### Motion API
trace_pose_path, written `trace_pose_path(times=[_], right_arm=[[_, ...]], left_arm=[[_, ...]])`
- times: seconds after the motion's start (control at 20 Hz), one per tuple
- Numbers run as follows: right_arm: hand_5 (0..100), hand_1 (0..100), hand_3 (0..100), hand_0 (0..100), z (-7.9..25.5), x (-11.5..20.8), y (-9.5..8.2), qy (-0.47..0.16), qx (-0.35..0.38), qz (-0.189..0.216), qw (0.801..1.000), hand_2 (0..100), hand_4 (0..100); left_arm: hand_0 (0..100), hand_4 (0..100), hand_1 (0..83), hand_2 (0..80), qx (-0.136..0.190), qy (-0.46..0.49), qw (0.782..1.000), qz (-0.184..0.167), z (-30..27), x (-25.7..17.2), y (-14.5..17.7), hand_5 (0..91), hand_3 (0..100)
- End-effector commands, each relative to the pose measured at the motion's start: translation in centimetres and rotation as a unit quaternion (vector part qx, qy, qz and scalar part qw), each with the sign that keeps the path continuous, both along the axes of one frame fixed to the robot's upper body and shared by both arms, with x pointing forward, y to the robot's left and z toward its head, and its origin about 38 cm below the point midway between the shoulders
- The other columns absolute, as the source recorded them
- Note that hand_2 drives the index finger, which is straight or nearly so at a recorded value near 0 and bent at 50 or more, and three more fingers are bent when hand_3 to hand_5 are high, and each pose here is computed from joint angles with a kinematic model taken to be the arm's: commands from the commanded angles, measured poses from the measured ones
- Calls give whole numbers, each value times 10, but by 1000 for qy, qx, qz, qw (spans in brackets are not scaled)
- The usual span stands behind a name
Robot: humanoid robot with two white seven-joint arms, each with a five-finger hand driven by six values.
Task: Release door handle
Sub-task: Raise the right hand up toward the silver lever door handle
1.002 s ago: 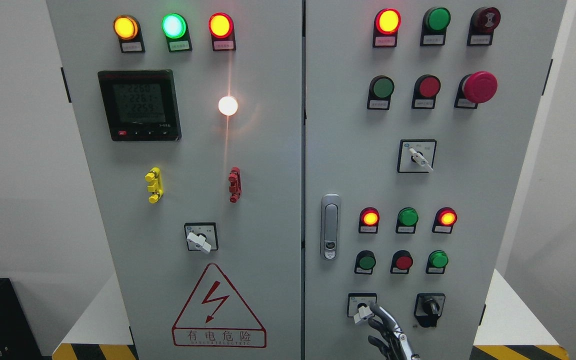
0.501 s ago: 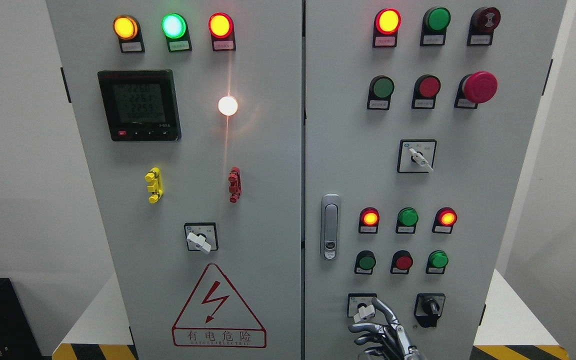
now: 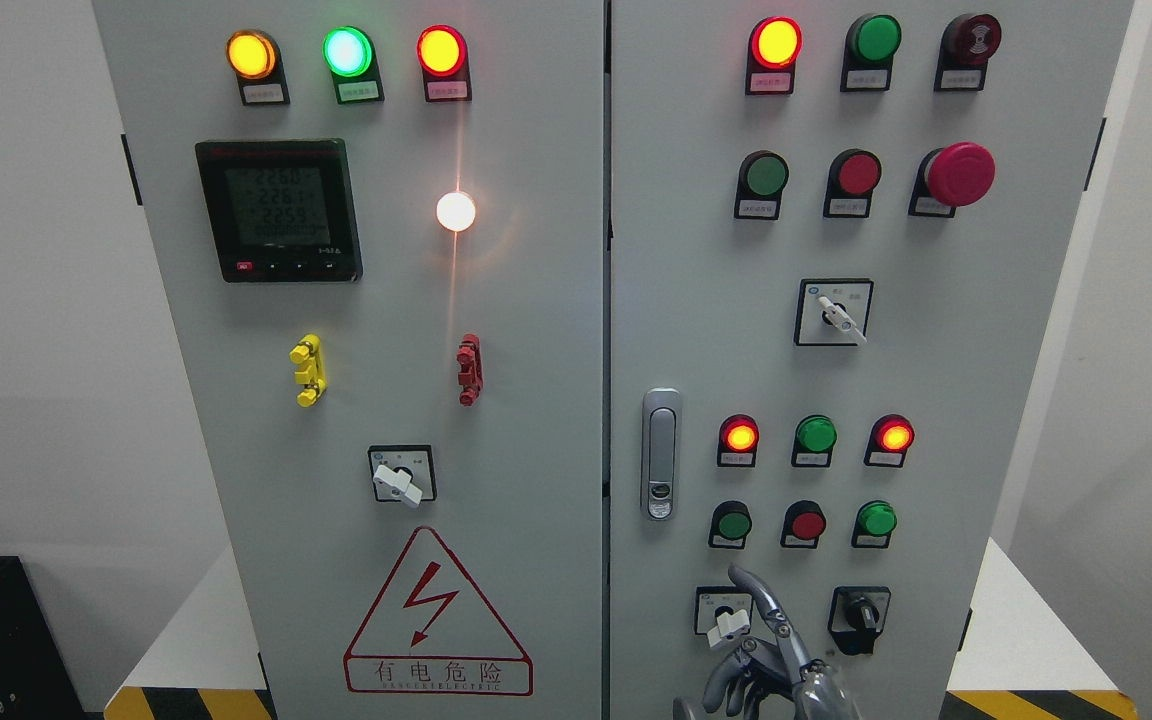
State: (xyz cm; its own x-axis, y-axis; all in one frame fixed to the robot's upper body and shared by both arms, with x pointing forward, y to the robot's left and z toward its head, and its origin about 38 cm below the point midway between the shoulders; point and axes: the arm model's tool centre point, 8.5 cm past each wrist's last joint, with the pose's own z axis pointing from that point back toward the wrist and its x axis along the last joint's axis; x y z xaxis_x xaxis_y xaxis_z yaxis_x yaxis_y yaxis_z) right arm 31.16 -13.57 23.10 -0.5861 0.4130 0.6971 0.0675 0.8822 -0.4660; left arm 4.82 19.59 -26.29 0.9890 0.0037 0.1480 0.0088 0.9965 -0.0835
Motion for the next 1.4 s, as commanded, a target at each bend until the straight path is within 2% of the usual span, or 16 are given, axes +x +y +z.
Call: trace_pose_path(times=[0.0,0.35,0.7,1.0,1.25,1.35], right_arm=[[1000,406,991,423,14,4,5,-46,-64,-35,996,0,1000],[1000,417,1000,416,24,15,10,-79,-150,-105,980,3,1000],[1000,432,1000,417,28,30,18,-84,-181,-138,970,9,1000],[1000,434,1000,425,20,45,22,-85,-234,-172,953,26,1000],[1000,408,1000,425,14,56,25,-92,-280,-196,935,0,1000],[1000,384,1000,427,14,59,27,-92,-281,-198,935,0,1000]], left_arm=[[120,0,556,0,0,0,1000,0,0,0,0,0,0],[120,0,556,0,0,0,1000,0,0,0,0,0,0],[120,0,556,0,0,0,1000,0,0,0,0,0,0],[120,0,556,0,0,0,1000,0,0,0,0,0,0],[120,0,556,0,0,0,1000,0,0,0,0,0,0],[120,0,556,0,0,0,1000,0,0,0,0,0,0]])
